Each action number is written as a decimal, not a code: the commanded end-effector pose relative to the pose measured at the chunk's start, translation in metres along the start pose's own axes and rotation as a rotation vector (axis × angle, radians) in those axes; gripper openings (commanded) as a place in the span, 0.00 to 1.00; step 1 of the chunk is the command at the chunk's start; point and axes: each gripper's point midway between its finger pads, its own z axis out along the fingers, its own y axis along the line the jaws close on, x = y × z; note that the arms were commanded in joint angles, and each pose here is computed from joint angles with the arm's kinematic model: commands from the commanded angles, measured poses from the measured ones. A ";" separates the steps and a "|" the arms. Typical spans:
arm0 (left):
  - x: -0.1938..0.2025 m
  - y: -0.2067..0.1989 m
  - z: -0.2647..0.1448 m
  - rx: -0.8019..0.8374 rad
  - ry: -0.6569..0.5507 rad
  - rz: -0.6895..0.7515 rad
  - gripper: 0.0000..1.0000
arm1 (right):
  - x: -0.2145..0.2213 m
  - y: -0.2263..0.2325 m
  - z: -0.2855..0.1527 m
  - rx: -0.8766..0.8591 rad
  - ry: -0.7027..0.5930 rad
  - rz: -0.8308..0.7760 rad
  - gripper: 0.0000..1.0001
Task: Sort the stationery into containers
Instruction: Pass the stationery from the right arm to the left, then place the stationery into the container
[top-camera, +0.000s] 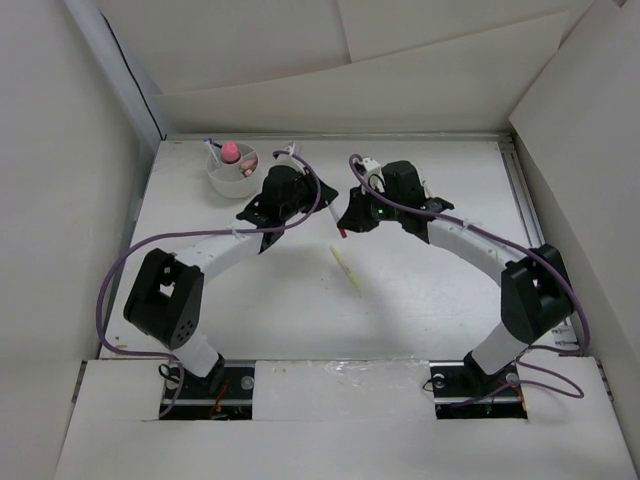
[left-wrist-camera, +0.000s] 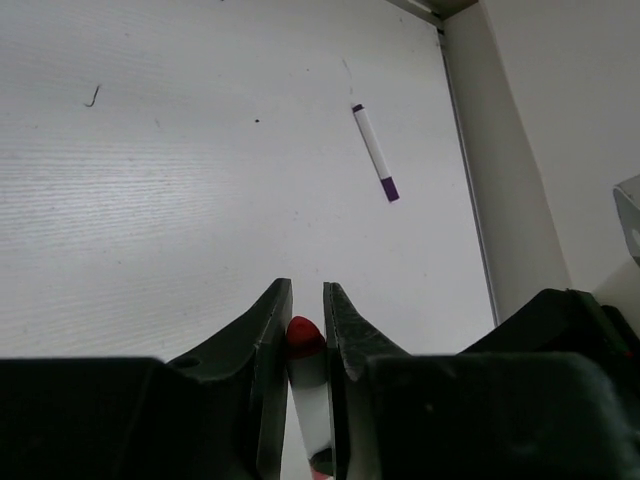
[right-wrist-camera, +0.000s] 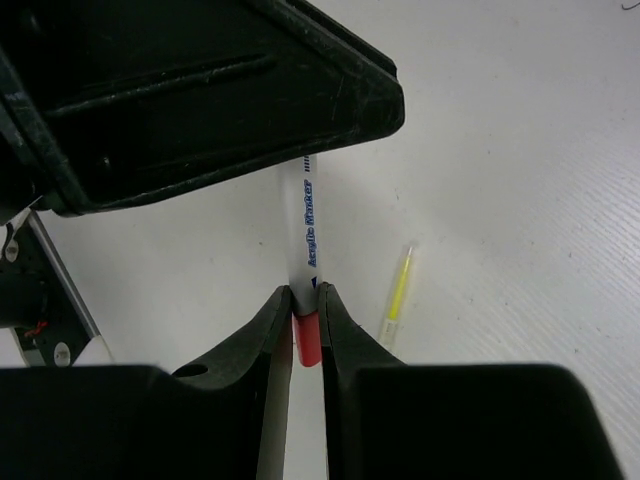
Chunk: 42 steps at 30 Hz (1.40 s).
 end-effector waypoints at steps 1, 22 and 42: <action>-0.029 -0.003 0.001 -0.026 -0.088 0.030 0.00 | -0.017 0.010 -0.001 -0.032 -0.053 -0.054 0.16; -0.290 0.157 -0.120 -0.605 -0.728 -0.174 0.00 | -0.031 0.003 -0.024 -0.003 -0.126 -0.044 0.53; -0.354 0.235 -0.125 -0.940 -0.826 0.034 0.00 | -0.030 0.007 -0.021 0.008 -0.124 -0.052 0.51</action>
